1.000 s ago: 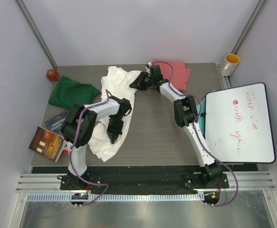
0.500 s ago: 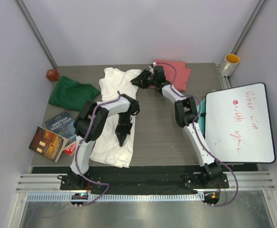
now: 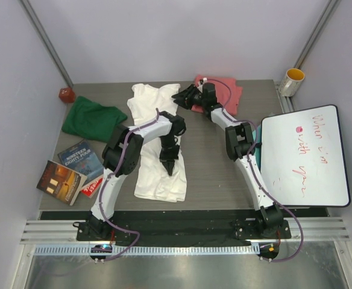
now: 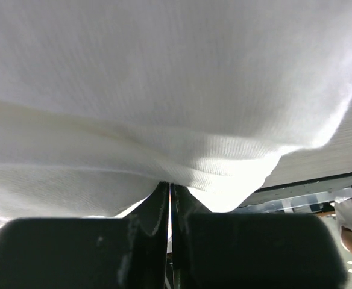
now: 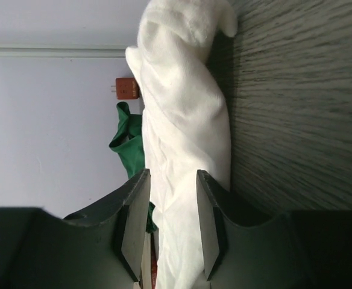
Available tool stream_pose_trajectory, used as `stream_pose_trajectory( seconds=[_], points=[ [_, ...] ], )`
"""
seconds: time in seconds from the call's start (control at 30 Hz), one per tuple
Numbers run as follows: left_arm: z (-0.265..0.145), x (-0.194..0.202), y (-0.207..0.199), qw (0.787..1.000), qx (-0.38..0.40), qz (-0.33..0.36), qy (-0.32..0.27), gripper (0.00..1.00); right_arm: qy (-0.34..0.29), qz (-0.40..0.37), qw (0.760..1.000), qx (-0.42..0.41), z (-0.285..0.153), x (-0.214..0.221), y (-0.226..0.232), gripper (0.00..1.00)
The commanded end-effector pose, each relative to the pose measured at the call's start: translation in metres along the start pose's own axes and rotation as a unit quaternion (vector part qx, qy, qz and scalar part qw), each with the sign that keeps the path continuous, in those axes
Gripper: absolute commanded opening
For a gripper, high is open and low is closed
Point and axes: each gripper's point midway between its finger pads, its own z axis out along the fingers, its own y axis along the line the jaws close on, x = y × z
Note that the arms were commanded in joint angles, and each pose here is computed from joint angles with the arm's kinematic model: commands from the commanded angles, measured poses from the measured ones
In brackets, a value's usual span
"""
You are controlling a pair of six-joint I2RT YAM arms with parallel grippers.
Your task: Fold and stack the t-shirts
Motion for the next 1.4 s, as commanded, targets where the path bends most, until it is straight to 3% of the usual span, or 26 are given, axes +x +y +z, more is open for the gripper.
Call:
stream_pose_trajectory(
  seconds=[0.0,0.07,0.17,0.43,0.53,0.77,0.8,0.97,1.1,1.27,1.37],
  points=[
    [0.004,-0.043,-0.020,0.994,0.033,0.000,-0.103,0.09,-0.006,0.002,0.999,-0.037,-0.017,-0.015,0.020,0.45],
    [-0.016,-0.041,-0.020,0.991,0.032,0.001,-0.129,0.20,-0.006,0.011,0.999,-0.052,-0.021,-0.016,0.036,0.48],
    [-0.037,-0.034,-0.024,0.988,0.041,0.005,-0.146,0.28,0.012,0.036,0.995,-0.097,-0.029,-0.013,0.073,0.49],
    [-0.092,-0.017,-0.019,0.982,0.034,0.015,-0.186,0.28,0.063,0.028,0.983,-0.173,-0.066,0.002,0.165,0.50],
    [-0.106,-0.015,0.002,0.978,0.009,0.005,-0.207,0.30,0.083,0.034,0.983,-0.160,-0.078,0.014,0.168,0.47],
    [-0.066,-0.001,0.049,0.986,-0.055,0.005,-0.156,0.05,0.123,0.064,0.989,-0.060,-0.081,0.059,0.111,0.26],
    [-0.063,0.000,0.049,0.986,-0.052,0.005,-0.156,0.03,0.126,0.033,0.990,-0.049,-0.081,0.065,0.103,0.23],
    [-0.032,0.009,0.051,0.990,-0.032,-0.008,-0.134,0.00,0.163,0.010,0.985,0.058,-0.076,0.114,0.046,0.22],
    [-0.016,0.018,0.057,0.992,-0.032,-0.016,-0.122,0.00,0.186,-0.013,0.979,0.088,-0.068,0.140,0.019,0.22],
    [-0.005,0.033,0.064,0.994,-0.037,-0.019,-0.102,0.00,0.200,-0.030,0.968,0.145,-0.059,0.151,-0.001,0.20],
    [-0.002,0.041,0.065,0.995,-0.032,-0.021,-0.093,0.00,0.187,-0.041,0.960,0.203,-0.057,0.146,-0.022,0.14]
  ],
)
